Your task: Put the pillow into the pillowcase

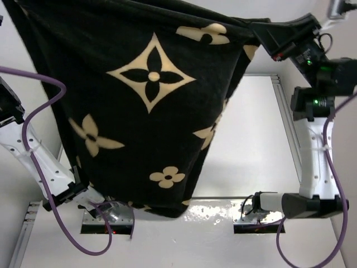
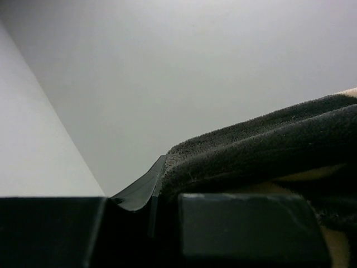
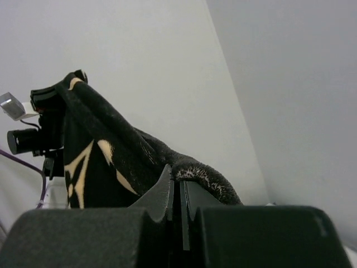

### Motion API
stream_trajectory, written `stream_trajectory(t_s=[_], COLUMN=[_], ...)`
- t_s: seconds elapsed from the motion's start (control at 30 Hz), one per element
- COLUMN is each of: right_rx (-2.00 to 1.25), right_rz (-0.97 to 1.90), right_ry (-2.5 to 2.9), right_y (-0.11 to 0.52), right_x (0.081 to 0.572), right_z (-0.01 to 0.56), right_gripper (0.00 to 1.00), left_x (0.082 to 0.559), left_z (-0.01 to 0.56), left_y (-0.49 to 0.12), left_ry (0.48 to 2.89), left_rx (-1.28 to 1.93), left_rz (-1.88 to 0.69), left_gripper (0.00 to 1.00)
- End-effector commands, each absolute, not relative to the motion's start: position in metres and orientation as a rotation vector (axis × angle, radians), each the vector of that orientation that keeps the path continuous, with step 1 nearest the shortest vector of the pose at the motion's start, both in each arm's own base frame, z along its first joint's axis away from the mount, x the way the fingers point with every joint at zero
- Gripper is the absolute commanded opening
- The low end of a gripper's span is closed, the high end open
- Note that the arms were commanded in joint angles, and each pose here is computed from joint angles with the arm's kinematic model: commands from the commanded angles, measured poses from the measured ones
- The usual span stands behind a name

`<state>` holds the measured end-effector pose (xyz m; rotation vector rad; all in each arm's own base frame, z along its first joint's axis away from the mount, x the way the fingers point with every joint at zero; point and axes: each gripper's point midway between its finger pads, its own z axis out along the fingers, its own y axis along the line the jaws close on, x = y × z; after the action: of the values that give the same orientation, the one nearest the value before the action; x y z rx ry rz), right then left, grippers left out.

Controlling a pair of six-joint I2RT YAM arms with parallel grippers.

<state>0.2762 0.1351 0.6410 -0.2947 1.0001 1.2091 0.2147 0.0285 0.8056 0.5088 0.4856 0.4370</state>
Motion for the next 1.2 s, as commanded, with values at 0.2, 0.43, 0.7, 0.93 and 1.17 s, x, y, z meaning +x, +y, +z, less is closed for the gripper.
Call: stream_trajectory(t_s=[0.2,0.43,0.7,0.93,1.17], right_rx=[-0.09,-0.075,-0.07,-0.068,-0.067], right_rz=[1.206,1.176,1.096,0.999,0.771], right_ry=[1.151,1.281,1.355,1.442,1.463], right_y=[0.124,0.155,0.159,0.156,0.134], right_x=[0.368,0.397,0.409,0.418,0.401], right_z=[0.607,0.558,0.533,0.501,0.487], right_gripper=[0.0,0.0,0.0,0.0,0.0], left_x=[0.282,0.345,0.392,0.429,0.46], left_z=[0.769,0.716,0.682,0.651,0.627], left_y=[0.111,0.127,0.131,0.112,0.102], left_ry=[0.671,0.851,0.96,1.061,1.139], left_rx=[0.264,0.29,0.268,0.275,0.232], left_rz=[0.431,0.44,0.473,0.426,0.433], left_gripper=[0.0,0.0,0.0,0.0,0.0])
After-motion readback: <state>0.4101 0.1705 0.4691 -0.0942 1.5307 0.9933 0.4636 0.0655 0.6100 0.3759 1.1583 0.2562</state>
